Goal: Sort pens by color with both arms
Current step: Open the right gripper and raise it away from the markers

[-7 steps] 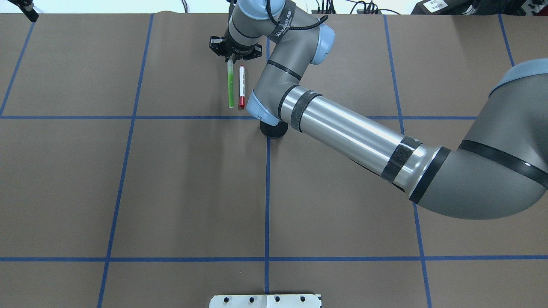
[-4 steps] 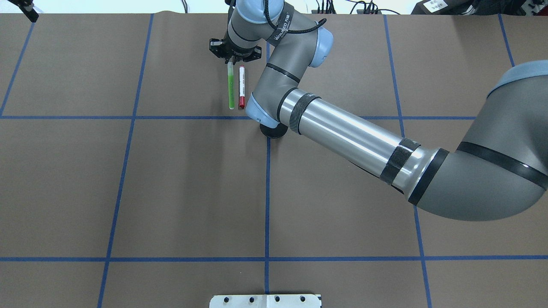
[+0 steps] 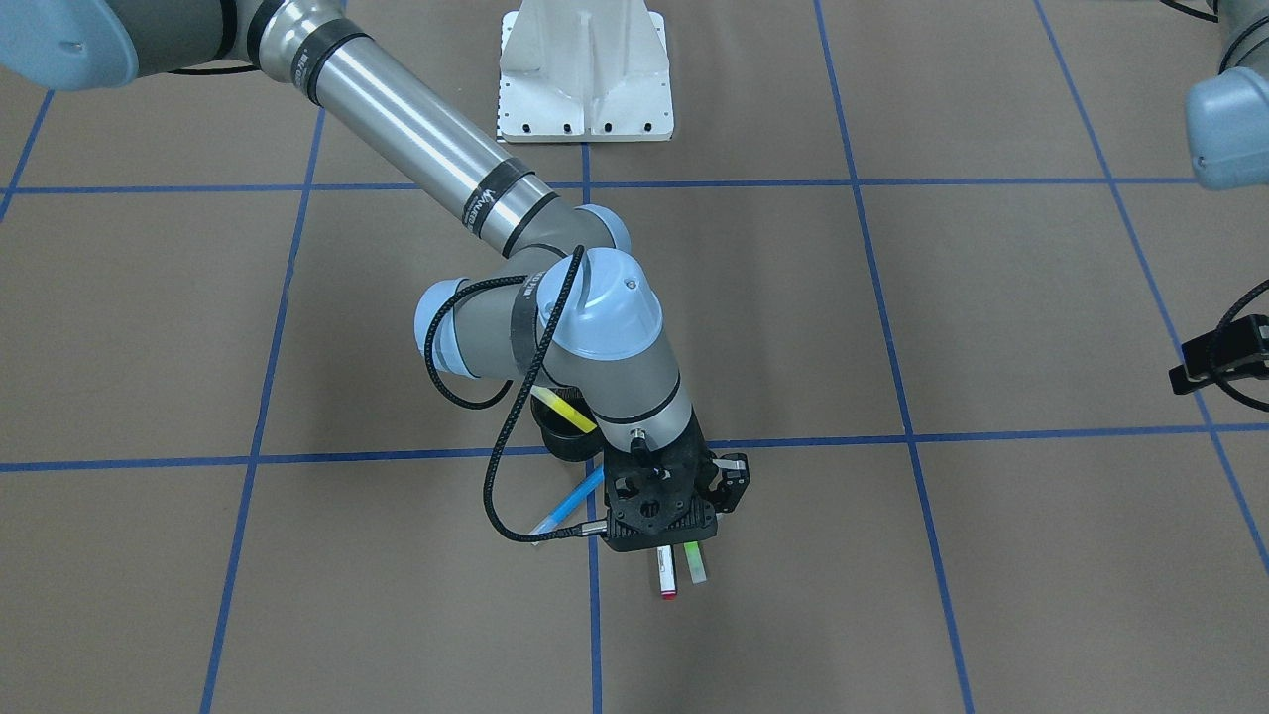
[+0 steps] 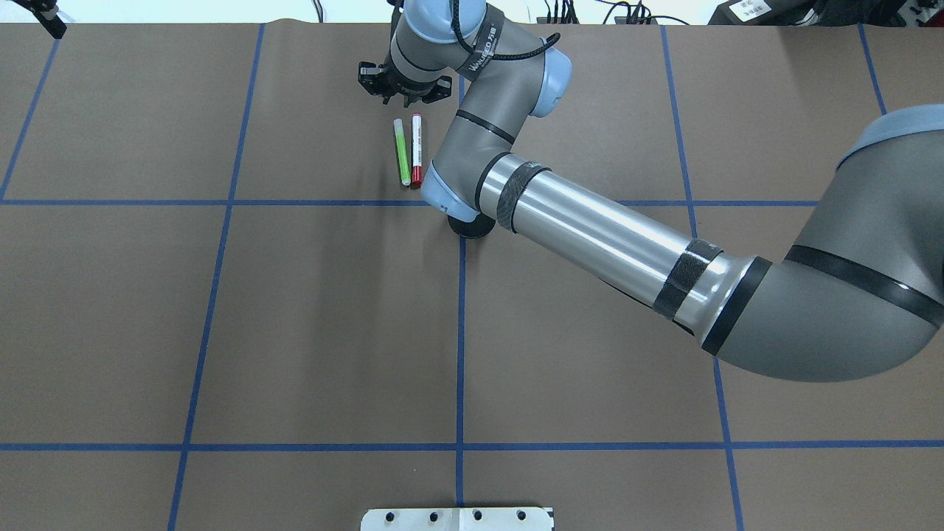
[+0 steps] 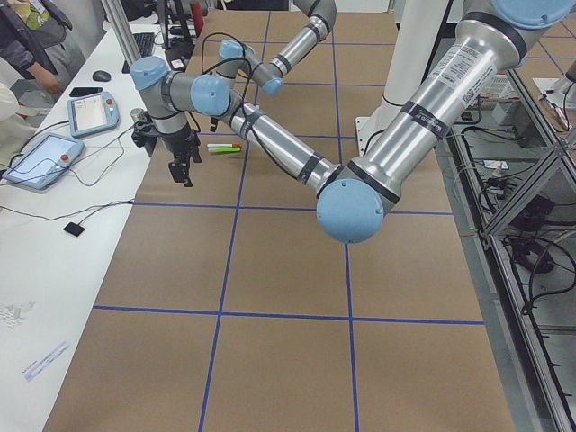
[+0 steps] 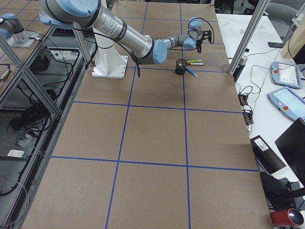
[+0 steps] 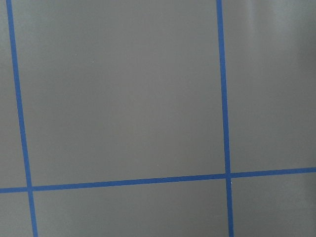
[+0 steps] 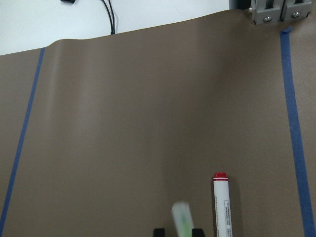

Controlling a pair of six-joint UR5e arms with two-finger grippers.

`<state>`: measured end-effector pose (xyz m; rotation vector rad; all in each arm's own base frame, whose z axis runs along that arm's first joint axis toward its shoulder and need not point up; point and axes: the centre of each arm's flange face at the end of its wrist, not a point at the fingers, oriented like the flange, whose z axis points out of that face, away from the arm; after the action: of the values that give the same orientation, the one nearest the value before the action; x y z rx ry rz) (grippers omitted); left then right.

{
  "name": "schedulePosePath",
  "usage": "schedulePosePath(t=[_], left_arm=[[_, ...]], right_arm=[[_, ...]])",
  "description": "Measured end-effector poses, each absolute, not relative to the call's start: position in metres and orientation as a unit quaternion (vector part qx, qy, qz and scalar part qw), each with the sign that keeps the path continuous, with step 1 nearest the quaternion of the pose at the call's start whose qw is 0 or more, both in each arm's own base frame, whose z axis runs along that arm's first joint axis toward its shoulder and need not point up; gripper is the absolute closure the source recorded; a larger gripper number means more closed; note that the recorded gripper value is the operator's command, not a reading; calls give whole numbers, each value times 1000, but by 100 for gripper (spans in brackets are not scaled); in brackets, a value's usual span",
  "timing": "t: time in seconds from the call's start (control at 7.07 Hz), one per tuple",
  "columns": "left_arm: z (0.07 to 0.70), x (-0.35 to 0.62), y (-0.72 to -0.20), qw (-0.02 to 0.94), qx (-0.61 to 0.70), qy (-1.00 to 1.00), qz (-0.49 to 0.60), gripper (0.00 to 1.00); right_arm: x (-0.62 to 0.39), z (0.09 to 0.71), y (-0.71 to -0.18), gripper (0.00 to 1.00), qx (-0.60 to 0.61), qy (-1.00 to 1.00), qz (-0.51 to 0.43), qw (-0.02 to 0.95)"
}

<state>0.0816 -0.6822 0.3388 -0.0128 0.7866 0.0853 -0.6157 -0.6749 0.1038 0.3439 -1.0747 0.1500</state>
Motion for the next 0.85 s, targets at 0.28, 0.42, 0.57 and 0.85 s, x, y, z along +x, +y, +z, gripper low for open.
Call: schedulePosePath(t=[0.28, 0.42, 0.57, 0.85], left_arm=[[310, 95, -688, 922, -13, 387, 1, 0], [278, 121, -690, 919, -20, 393, -34, 0], [252, 151, -689, 913, -24, 402, -63, 0], [216, 197, -682, 903, -36, 416, -99, 0]], right_arm=[[-616, 102, -675, 36, 165, -510, 71, 841], [-613, 103, -676, 31, 164, -511, 73, 841], [-599, 110, -684, 29, 158, -515, 77, 839], [-510, 136, -727, 24, 122, -539, 94, 828]])
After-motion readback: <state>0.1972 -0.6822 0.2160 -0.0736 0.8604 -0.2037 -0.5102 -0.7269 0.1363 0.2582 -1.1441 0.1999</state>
